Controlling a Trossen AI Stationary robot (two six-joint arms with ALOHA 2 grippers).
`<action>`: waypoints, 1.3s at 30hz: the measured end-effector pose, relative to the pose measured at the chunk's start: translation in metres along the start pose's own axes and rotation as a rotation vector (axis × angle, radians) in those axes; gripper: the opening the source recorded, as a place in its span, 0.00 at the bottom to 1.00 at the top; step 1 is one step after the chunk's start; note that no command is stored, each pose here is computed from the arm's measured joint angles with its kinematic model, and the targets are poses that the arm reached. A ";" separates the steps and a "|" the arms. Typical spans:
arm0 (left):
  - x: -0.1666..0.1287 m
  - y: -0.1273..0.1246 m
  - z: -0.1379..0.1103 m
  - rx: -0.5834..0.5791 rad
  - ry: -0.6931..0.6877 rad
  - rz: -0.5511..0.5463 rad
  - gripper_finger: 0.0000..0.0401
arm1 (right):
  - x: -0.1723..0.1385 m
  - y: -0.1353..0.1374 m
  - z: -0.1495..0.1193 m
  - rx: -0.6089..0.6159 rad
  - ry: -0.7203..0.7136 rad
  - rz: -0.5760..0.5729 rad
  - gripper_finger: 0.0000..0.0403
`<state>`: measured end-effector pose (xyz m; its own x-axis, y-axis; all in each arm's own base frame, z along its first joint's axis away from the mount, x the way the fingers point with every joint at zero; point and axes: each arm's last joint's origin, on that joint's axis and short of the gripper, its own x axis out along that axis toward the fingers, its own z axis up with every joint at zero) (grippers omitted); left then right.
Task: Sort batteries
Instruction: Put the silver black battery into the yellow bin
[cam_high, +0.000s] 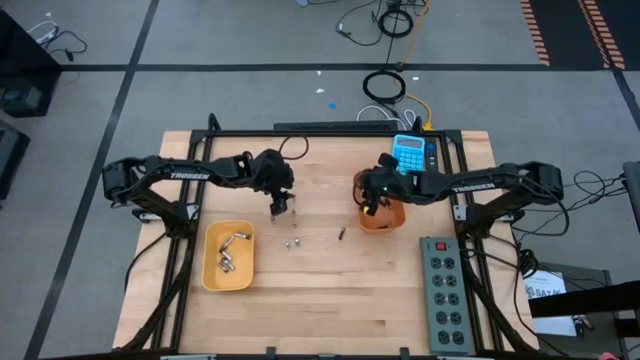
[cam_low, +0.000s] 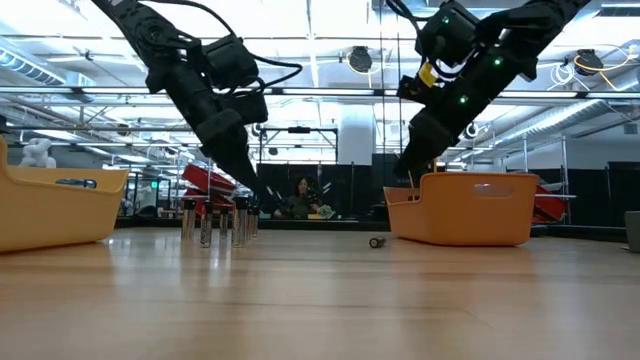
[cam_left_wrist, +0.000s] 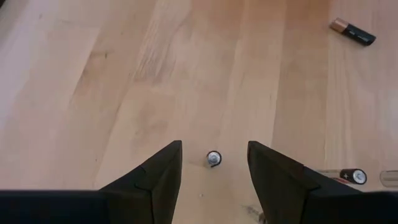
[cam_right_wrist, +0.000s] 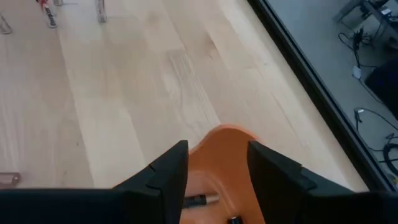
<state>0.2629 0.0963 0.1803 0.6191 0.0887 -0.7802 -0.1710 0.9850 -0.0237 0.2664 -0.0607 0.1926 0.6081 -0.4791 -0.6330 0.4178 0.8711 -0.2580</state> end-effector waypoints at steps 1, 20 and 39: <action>0.000 0.000 0.000 0.000 0.000 0.003 0.48 | 0.000 0.001 0.000 0.003 -0.003 0.001 0.39; 0.035 -0.006 0.010 0.195 -0.204 0.029 0.48 | -0.009 0.021 0.008 -0.017 -0.094 0.057 0.39; 0.041 0.006 -0.039 0.105 -0.235 0.024 0.48 | -0.010 0.023 0.009 -0.004 -0.110 0.065 0.39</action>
<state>0.2576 0.1002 0.1239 0.7793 0.1324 -0.6125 -0.1148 0.9910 0.0682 0.2765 -0.0371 0.1995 0.7042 -0.4306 -0.5645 0.3727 0.9010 -0.2222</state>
